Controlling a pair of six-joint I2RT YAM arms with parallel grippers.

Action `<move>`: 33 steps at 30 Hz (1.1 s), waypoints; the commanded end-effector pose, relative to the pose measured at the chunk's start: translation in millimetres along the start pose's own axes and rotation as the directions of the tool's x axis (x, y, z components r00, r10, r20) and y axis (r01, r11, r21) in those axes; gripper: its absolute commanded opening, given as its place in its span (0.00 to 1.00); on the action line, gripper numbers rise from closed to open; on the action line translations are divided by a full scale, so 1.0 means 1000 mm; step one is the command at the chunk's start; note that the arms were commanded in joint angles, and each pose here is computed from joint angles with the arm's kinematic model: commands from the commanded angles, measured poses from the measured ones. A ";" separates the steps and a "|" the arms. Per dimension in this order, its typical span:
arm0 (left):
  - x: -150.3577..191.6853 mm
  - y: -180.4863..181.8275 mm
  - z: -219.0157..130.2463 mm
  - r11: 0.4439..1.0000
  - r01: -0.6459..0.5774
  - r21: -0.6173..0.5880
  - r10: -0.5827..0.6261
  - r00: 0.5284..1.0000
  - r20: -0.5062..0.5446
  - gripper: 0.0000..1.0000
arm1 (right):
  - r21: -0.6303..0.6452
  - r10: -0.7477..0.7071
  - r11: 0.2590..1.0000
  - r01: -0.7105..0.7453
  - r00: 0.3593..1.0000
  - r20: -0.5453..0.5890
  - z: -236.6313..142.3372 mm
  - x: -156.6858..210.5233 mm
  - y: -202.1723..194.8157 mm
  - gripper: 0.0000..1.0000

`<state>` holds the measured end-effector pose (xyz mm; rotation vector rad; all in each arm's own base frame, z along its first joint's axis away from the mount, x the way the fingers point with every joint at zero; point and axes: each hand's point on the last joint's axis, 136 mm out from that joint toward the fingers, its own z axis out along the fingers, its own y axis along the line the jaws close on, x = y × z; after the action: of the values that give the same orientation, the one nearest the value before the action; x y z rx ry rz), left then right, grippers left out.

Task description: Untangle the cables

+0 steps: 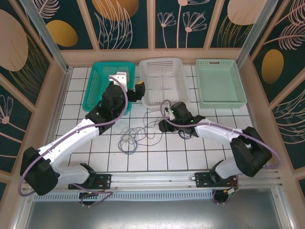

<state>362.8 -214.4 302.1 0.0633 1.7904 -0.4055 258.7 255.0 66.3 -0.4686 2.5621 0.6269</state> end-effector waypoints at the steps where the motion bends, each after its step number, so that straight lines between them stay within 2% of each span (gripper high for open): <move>1: -0.003 0.007 -0.010 0.998 0.061 -0.007 -0.061 0.998 0.029 0.96 | 0.005 0.015 1.000 -0.015 0.998 -0.066 0.008 0.008 0.005 0.55; 14: 0.011 0.016 -0.024 0.996 0.090 -0.005 -0.090 0.995 0.031 0.98 | 0.136 -0.010 0.990 0.032 0.987 -0.160 0.041 0.015 0.001 0.46; 21: 0.001 0.015 -0.033 0.994 0.111 0.020 -0.112 0.992 0.058 0.99 | 0.282 -0.008 0.956 0.074 0.973 -0.229 0.046 0.029 -0.027 0.38; 23: -0.003 0.016 -0.038 0.993 0.118 0.023 -0.120 0.990 0.075 0.98 | 0.276 -0.011 0.958 0.077 0.973 -0.232 0.048 0.030 -0.025 0.33; 25: -0.006 0.017 -0.042 0.992 0.125 0.022 -0.126 0.988 0.091 0.99 | 0.269 -0.015 0.960 0.080 0.972 -0.235 0.052 0.031 -0.023 0.23; 28: -0.008 0.022 -0.046 0.991 0.130 0.010 -0.131 0.986 0.104 0.99 | 0.284 -0.038 0.953 0.104 0.973 -0.230 0.055 0.028 -0.021 0.00; 33: -0.003 0.028 -0.050 0.992 0.129 -0.013 -0.127 0.987 0.100 0.99 | 0.253 -0.092 0.961 0.109 0.993 -0.079 0.025 -0.006 -0.003 0.00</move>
<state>325.2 -178.8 308.0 -0.0466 1.7207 -0.4780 268.4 268.8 21.1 -0.5404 2.7021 0.2433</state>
